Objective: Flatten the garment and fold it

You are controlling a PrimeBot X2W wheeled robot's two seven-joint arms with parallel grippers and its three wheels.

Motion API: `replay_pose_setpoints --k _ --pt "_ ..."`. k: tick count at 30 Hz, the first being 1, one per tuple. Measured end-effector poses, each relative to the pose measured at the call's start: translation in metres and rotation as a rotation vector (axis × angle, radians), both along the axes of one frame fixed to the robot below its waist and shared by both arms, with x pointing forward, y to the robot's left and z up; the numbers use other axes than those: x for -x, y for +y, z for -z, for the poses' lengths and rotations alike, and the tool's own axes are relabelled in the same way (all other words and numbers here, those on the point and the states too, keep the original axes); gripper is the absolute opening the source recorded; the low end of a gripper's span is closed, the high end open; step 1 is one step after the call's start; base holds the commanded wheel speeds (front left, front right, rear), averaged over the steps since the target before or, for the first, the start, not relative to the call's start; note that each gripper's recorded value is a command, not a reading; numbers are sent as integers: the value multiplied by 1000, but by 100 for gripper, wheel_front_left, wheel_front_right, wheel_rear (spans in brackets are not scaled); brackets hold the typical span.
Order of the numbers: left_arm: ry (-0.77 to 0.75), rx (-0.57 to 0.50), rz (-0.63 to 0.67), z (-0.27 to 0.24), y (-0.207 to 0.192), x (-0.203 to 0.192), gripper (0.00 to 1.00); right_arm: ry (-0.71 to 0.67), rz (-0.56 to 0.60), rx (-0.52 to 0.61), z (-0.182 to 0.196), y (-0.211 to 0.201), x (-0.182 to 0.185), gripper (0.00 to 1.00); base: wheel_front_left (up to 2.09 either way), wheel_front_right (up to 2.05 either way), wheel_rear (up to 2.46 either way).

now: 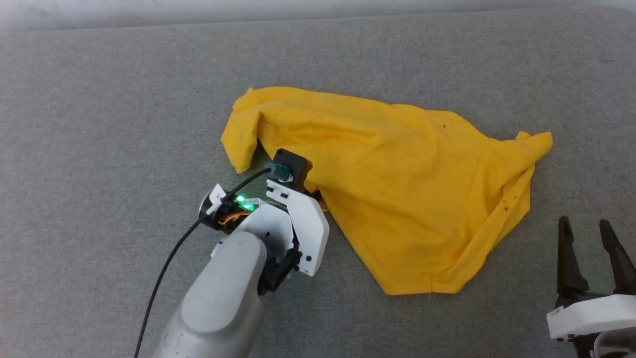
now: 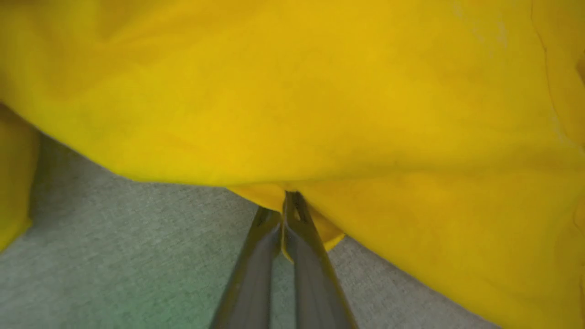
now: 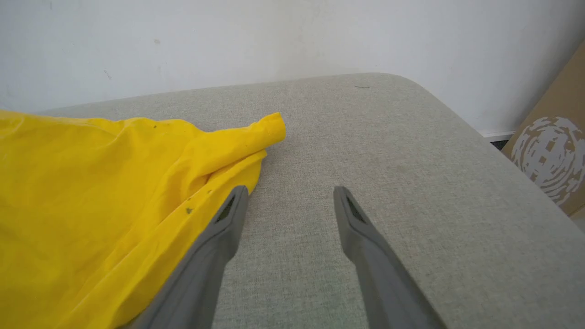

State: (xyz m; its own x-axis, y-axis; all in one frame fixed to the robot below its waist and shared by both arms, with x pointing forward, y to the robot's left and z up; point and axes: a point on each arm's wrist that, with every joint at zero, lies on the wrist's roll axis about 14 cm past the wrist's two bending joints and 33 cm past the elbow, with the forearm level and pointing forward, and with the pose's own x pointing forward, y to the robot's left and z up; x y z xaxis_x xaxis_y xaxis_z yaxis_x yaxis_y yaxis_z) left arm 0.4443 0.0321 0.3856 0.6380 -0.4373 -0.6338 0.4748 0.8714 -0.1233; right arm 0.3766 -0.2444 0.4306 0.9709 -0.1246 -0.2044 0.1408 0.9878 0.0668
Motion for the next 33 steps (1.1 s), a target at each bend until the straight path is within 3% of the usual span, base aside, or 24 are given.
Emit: replay_pose_setpoints --k 6,10,13,18,23,27,33 --pt "-22 139 -88 -19 6 14 0 -37 -14 -7 -11 5 0 100 0 0 0" --pt "-89 299 -243 -53 26 22 0 -62 -27 -13 -21 10 4 100 0 0 0" --pt "-128 354 -385 -70 58 38 0 -76 -35 -15 -28 12 11 100 0 0 0" --pt "-115 299 -665 -62 146 96 0 -87 -57 -17 -35 18 17 100 0 0 0" --pt "-6 248 -918 -36 205 177 0 -91 -84 -17 -39 25 17 100 0 0 0" --pt "73 211 -1014 -18 218 221 0 -81 -108 -17 -38 32 16 100 0 0 0" --pt "50 256 -1045 -18 212 224 0 -87 -143 -18 -43 43 10 100 0 0 0"
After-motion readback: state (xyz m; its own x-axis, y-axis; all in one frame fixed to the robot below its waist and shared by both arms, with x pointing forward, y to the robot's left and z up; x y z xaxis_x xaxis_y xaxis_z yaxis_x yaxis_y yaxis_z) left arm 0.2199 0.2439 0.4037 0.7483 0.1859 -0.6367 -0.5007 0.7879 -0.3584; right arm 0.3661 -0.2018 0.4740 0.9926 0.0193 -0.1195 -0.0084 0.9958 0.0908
